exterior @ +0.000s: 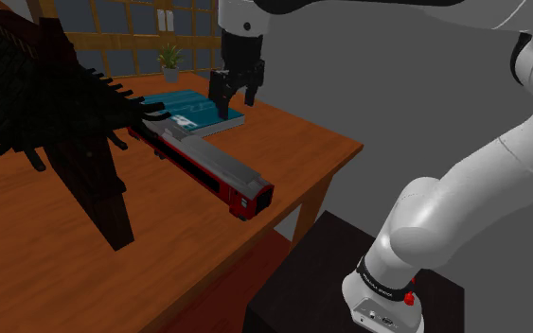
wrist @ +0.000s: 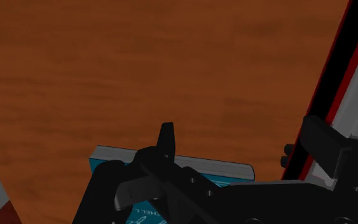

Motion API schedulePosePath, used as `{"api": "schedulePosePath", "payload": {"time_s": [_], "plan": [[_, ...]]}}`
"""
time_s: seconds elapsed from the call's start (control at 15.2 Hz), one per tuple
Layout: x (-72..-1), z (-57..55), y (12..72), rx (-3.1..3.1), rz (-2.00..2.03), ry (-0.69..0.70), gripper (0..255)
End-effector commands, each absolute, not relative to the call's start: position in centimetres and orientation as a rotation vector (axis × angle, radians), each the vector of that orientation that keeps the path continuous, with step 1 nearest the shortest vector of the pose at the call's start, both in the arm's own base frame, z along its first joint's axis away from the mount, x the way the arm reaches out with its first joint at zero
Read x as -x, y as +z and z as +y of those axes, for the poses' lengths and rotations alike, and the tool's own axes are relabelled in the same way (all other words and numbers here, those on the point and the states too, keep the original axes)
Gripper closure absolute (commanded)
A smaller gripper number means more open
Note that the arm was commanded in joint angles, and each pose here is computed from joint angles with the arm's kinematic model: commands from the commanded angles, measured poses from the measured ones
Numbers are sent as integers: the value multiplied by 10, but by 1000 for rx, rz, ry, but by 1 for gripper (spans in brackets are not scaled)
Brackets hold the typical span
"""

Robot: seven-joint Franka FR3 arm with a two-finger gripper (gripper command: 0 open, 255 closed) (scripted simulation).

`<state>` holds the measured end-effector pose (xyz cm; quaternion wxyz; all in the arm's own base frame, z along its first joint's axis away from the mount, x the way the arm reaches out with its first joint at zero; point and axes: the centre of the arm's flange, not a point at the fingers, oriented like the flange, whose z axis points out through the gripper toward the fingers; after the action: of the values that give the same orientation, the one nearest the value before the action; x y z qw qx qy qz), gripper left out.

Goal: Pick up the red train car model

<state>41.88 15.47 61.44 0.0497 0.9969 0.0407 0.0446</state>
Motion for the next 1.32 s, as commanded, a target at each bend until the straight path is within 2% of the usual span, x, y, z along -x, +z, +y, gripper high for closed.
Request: {"api": "schedulePosePath", "payload": {"time_s": [0.0,0.59,1.19,1.25], "plan": [[-437,176,608,-3036,116,111,0],[-508,272,584,-3025,93,7,0],[-508,272,544,-3025,93,7,0],[-509,272,544,-3025,93,7,255]]}}
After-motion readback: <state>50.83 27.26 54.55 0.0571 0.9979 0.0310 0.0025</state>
